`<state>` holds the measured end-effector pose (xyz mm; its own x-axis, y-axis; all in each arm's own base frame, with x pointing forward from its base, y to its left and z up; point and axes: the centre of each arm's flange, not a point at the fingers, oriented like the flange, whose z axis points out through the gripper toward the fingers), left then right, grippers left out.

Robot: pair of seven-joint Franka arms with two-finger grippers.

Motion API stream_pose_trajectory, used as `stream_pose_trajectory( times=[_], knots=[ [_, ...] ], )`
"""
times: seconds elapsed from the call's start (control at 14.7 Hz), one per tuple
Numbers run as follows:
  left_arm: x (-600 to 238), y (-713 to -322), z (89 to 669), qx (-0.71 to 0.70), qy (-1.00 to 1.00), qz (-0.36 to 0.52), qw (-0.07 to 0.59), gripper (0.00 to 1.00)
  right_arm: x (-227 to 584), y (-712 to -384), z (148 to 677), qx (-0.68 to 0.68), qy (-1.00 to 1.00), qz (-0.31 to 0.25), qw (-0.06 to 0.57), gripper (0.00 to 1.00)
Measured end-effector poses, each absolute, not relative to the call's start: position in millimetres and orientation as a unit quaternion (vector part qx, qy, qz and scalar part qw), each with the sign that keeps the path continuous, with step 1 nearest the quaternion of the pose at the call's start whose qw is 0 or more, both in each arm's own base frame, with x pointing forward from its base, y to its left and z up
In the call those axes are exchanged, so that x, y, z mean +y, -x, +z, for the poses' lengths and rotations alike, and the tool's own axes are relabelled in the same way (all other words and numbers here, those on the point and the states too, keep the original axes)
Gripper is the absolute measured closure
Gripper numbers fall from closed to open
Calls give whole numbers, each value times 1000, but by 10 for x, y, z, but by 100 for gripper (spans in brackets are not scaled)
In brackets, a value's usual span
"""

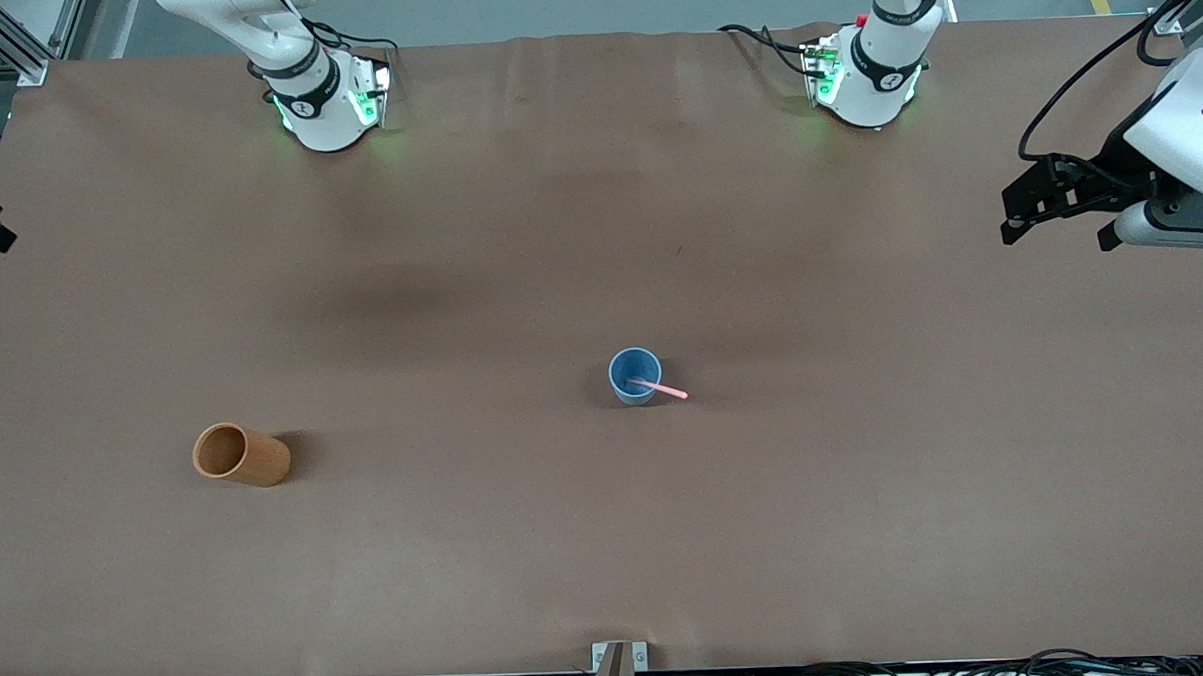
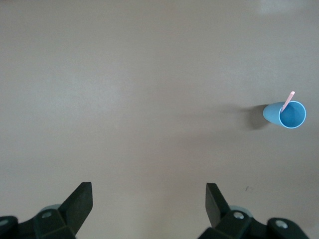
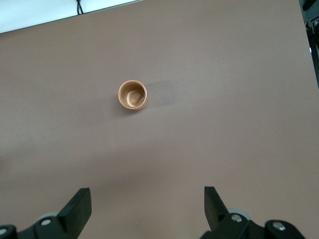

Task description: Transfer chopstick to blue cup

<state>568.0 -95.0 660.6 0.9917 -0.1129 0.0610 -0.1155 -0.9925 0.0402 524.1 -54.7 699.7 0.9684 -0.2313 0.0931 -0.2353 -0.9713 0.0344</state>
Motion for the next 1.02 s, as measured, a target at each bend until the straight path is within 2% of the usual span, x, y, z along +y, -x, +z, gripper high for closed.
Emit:
stream_pose_trajectory(
  times=[0.34, 1.02],
  knots=[
    [-948, -5681, 6605, -59, -998, 29, 22, 0, -665, -5403, 6614, -117, -993, 3, 24, 0],
    [-920, -5693, 6586, -56, -998, 28, 21, 0, -668, -5464, 6539, -109, -994, 3, 22, 0]
  ],
)
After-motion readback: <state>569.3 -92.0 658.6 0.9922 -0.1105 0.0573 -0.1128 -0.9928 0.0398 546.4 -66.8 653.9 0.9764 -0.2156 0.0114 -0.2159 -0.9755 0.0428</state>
